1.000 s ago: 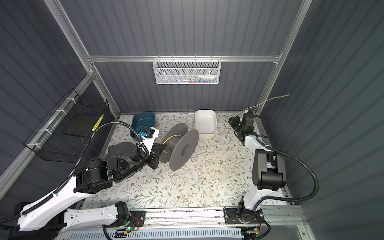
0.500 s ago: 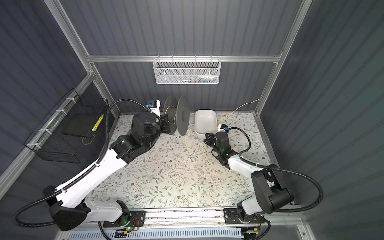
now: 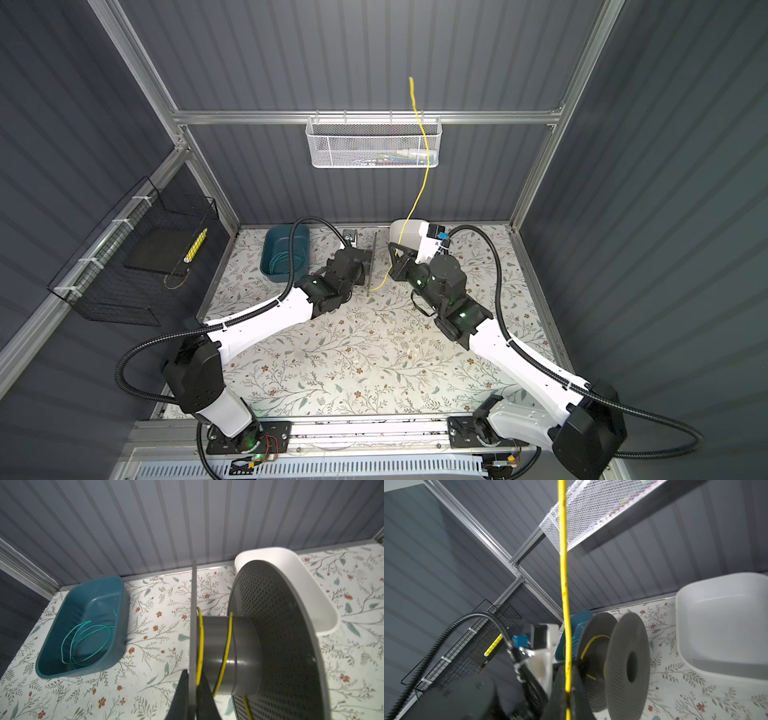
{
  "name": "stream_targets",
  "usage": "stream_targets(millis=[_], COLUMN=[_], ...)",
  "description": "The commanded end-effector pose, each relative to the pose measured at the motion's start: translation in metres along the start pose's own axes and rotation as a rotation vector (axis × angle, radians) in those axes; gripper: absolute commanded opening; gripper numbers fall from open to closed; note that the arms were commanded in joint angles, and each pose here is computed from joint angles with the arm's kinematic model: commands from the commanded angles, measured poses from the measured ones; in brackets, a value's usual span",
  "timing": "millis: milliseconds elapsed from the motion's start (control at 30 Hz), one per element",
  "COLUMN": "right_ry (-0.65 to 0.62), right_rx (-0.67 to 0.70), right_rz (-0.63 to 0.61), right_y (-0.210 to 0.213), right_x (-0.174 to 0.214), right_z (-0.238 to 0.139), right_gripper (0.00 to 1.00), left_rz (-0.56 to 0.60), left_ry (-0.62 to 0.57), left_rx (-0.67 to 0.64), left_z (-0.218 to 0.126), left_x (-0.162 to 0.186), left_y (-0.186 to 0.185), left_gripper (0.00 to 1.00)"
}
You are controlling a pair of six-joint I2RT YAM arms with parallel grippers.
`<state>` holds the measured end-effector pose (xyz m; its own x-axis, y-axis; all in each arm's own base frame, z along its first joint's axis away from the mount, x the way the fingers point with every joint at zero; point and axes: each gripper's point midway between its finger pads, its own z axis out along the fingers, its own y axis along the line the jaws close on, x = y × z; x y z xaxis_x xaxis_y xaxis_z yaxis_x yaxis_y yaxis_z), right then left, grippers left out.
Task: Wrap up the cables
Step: 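Bring the right gripper with cable over the spool toward the left gripper, then lift the cable high with the right gripper while left turns the spool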
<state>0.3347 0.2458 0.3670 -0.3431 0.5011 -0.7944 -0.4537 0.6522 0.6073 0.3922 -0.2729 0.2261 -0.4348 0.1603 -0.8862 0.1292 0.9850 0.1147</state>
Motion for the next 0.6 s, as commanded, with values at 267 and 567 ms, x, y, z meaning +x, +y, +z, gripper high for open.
stream_targets(millis=[267,567], right_ry=[0.010,-0.016], right_rx=[-0.154,-0.144], right_rz=[-0.043,-0.010], right_y=[0.033,0.009], right_x=[-0.068,-0.108], right_z=[0.035,0.050], right_gripper=[0.02,0.02], left_rz=[0.242,0.306], left_ry=[0.099,0.204], left_rx=[0.052,0.100], left_z=[-0.044,-0.056], left_x=[0.075,0.120], left_y=[-0.027,-0.033], left_gripper=[0.00,0.00])
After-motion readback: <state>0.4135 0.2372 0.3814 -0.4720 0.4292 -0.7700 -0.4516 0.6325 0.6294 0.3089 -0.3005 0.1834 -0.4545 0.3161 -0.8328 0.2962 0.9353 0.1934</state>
